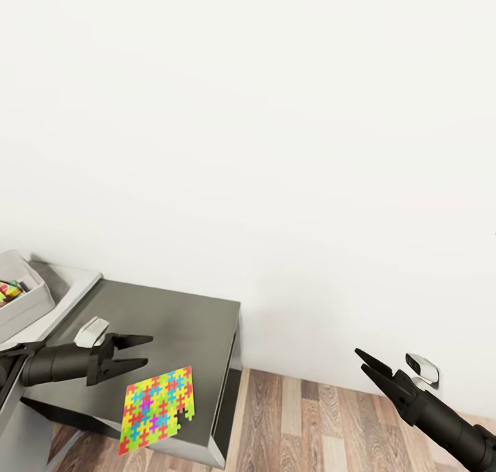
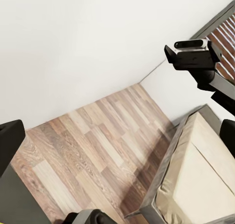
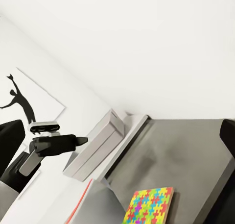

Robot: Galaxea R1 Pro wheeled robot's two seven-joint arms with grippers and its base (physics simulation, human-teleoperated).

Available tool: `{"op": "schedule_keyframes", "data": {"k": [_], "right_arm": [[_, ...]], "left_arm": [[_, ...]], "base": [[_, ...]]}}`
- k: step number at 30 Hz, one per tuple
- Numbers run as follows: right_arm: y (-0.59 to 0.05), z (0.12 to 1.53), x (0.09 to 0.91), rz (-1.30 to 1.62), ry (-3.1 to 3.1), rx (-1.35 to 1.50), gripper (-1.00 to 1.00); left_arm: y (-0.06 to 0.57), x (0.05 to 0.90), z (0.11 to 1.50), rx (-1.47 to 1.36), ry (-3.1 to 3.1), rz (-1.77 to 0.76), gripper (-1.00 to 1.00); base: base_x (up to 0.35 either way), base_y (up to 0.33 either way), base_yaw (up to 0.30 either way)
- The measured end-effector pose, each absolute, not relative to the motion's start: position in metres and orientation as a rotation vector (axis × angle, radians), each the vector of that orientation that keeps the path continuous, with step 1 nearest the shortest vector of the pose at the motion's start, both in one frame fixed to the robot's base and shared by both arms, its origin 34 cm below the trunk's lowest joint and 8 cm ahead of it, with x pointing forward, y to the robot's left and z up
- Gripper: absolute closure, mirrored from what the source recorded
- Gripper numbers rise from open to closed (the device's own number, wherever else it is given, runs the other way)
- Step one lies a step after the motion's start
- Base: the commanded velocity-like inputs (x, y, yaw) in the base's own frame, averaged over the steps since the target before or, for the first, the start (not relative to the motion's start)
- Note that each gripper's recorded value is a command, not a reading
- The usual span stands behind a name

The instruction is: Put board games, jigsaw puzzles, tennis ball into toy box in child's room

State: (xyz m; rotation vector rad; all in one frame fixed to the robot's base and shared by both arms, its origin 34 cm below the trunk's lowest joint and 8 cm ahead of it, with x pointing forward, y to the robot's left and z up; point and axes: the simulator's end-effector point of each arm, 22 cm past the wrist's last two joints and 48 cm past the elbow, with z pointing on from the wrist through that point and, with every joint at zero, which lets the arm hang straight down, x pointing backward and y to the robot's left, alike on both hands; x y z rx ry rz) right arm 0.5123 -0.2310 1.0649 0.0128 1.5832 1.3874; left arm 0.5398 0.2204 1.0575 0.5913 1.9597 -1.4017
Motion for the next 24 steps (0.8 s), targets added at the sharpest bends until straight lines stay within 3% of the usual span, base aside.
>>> {"op": "schedule_keyframes", "data": {"k": [17, 24], "right_arm": [[-0.231, 1.075, 0.511, 1.381, 1.564, -0.004, -1.00], [-0.230, 1.077, 0.510, 1.382, 1.559, -0.007, -1.00]], "left_arm": [[0.221, 0.538, 1.069, 0.607, 1.940, -1.385, -1.00], [0.221, 0.537, 1.071, 0.611, 1.935, -1.381, -1.00]], "base": [[-0.028, -0.003, 0.029], [-0.012, 0.000, 0.150]]}}
